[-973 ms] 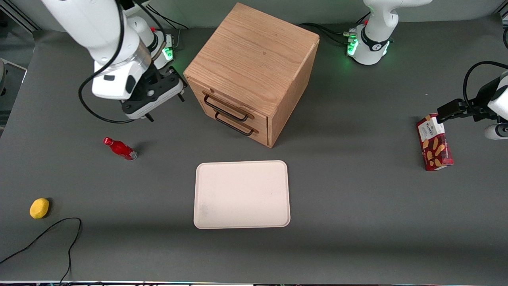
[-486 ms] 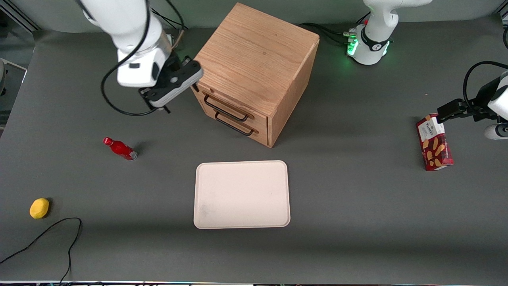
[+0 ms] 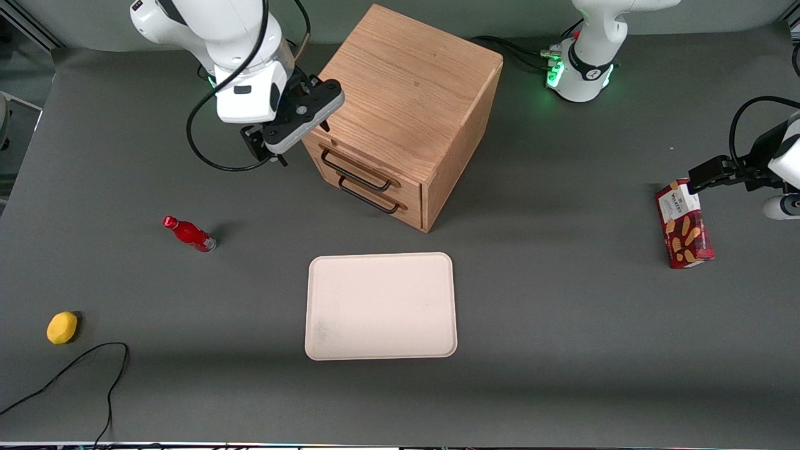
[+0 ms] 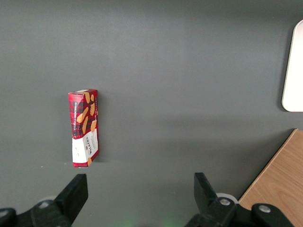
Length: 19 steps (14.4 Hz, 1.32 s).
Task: Open upper drawer
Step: 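Move the right gripper toward the upper drawer's black handle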
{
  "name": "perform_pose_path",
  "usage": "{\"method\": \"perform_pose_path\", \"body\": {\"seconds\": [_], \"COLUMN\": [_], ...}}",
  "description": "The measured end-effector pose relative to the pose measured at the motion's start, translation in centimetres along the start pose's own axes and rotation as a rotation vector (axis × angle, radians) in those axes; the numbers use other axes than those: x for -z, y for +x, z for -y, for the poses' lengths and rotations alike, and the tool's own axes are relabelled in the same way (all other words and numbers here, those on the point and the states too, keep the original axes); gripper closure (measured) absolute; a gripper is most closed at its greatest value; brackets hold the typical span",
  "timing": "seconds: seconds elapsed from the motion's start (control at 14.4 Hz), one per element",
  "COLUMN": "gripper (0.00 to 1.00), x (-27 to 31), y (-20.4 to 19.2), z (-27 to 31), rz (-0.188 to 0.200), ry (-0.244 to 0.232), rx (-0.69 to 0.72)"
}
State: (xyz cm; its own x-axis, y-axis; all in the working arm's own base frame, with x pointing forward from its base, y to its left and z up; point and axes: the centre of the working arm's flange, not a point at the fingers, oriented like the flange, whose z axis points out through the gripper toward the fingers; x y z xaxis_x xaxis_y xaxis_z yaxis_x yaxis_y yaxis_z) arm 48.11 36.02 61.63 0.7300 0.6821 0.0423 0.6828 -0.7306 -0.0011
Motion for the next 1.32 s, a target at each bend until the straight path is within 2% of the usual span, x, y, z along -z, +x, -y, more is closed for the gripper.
{"method": "perform_pose_path", "body": {"seconds": [0.42,0.63,1.04,1.25,1.32], "gripper": [0.00,0.00,0.00,0.00,0.00], "x": [-2.9,-4.8,-8.6,-9.6,-9.6], "y": [0.5,0.9,1.1,0.9,0.8], "z": [1.9,2.2,0.9,0.1,-0.1], "rz": [0.051,0.047,0.040,0.043,0.040], "ry": [0.006,0.006,0.003,0.017,0.037], "rx": [0.048,0.108,0.141,0.135,0.143]}}
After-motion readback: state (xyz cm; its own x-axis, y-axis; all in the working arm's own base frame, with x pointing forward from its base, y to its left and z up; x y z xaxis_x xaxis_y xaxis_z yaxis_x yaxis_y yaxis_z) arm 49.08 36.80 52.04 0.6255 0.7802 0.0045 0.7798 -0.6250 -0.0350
